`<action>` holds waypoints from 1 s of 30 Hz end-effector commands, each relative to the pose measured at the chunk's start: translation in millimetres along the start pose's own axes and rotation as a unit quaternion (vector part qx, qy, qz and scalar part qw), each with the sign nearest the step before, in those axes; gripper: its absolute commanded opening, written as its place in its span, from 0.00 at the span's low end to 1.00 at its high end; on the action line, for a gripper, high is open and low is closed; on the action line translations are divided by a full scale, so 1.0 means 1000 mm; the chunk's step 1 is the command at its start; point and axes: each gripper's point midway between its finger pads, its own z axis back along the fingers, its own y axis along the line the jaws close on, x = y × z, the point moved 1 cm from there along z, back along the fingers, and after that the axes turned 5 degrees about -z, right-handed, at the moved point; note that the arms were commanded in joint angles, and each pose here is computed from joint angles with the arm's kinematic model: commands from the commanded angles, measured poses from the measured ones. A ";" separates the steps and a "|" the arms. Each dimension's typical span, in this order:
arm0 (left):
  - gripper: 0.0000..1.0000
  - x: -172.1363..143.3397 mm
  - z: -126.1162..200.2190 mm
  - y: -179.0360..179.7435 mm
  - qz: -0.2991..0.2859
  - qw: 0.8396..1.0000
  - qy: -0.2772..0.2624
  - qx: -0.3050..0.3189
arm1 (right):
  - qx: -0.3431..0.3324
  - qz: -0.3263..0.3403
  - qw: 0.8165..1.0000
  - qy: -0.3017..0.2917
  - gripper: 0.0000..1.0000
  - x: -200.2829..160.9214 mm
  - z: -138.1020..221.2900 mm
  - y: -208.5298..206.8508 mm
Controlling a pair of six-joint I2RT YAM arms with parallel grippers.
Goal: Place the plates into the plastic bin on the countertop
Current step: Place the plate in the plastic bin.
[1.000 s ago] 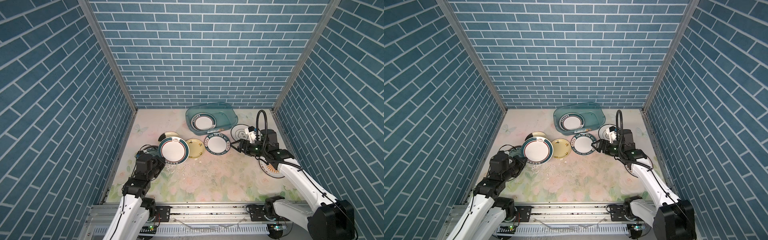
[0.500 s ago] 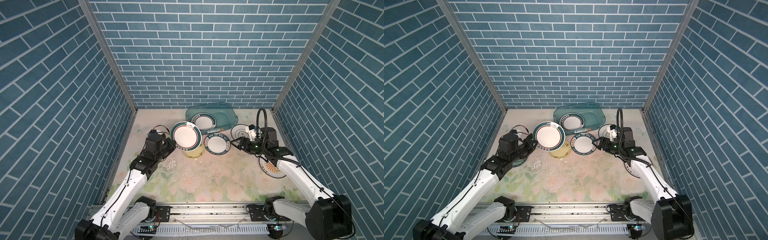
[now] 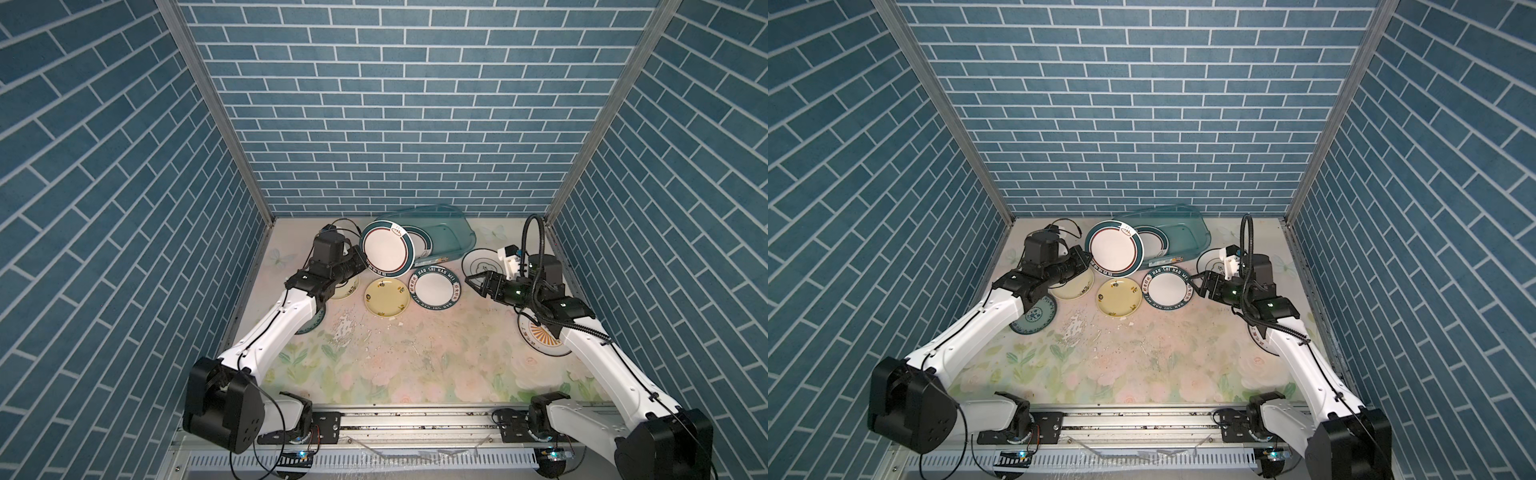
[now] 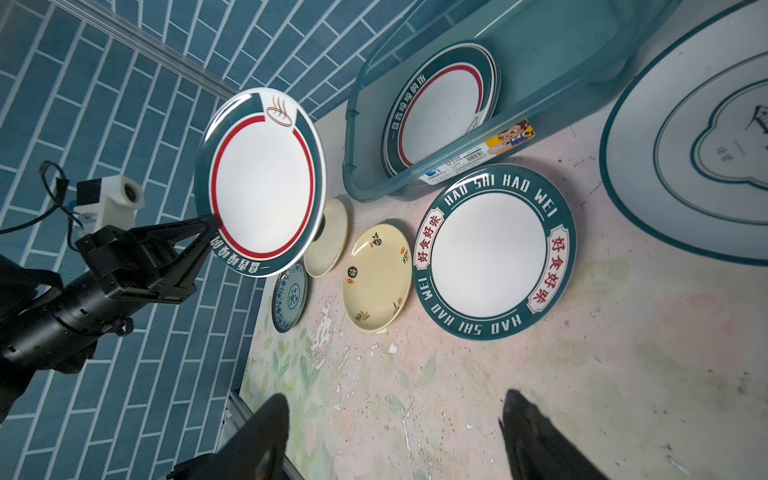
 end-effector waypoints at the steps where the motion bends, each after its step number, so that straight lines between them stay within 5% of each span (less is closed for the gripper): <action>1: 0.00 0.022 -0.006 -0.024 -0.035 0.999 -0.021 -0.032 | -0.009 0.007 1.000 -0.019 0.81 0.004 0.002 -0.004; 30: 0.00 0.050 -0.134 0.001 -0.108 0.992 0.029 0.061 | -0.009 -0.010 1.000 -0.022 0.81 0.007 -0.007 -0.011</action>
